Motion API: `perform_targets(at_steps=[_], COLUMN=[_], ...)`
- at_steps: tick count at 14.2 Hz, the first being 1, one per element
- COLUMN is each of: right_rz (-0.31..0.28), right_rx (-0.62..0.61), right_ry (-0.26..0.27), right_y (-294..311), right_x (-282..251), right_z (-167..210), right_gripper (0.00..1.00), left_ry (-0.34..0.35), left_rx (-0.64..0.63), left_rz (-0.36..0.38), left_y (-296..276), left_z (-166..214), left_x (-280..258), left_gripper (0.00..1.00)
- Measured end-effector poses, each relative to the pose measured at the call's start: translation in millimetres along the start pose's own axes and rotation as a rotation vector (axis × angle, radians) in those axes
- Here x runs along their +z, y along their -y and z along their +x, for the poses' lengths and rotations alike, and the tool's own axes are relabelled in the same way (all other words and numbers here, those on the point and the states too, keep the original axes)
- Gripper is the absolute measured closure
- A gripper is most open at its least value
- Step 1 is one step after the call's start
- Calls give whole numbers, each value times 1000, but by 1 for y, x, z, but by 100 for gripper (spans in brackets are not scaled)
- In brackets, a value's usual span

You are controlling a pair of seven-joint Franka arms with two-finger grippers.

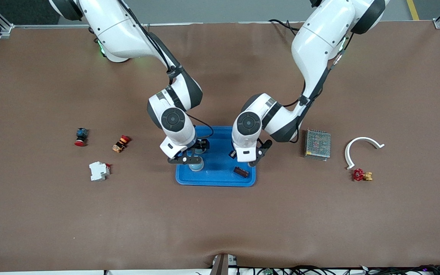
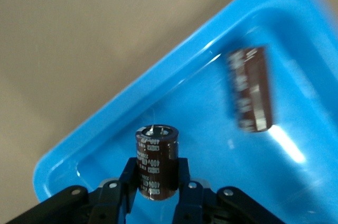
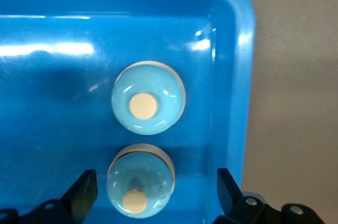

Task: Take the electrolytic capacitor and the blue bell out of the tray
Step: 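Carry the capacitor toward the white bracket while the right gripper lifts the bell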

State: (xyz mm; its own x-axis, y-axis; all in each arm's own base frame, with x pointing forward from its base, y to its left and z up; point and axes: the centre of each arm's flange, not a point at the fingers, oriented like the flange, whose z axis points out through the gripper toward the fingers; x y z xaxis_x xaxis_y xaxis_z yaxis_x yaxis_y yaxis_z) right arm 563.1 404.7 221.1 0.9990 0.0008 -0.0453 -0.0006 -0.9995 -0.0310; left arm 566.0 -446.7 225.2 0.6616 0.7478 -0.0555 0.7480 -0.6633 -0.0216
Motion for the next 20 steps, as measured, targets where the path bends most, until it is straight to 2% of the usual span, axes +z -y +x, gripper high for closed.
perform_targets(at_steps=[2, 5, 7, 9, 13, 20], right_rz=[-2, -6, -10, -14, -21, -25], right_rx=[-13, -21, -19, -21, -34, -42], right_ry=[2, 6, 10, 15, 25, 28], right_y=[8, 12, 10, 11, 17, 21], right_x=[5, 13, 17, 21, 30, 39], right_z=[-6, -9, -9, -10, -17, -21], right_gripper=[0, 0, 0, 0, 0, 0], left_ry=[-22, -48, -59, -55, -29, -8], left_rx=[43, 136, 190, 230, 277, 407], left_rz=[-20, -11, 8, 58, 148, 174], left_y=[0, 14, 31, 51, 92, 180], left_z=[16, 52, 80, 105, 145, 224], left_x=[-40, -112, -156, -185, -220, -255], left_gripper=[66, 66, 66, 66, 66, 66])
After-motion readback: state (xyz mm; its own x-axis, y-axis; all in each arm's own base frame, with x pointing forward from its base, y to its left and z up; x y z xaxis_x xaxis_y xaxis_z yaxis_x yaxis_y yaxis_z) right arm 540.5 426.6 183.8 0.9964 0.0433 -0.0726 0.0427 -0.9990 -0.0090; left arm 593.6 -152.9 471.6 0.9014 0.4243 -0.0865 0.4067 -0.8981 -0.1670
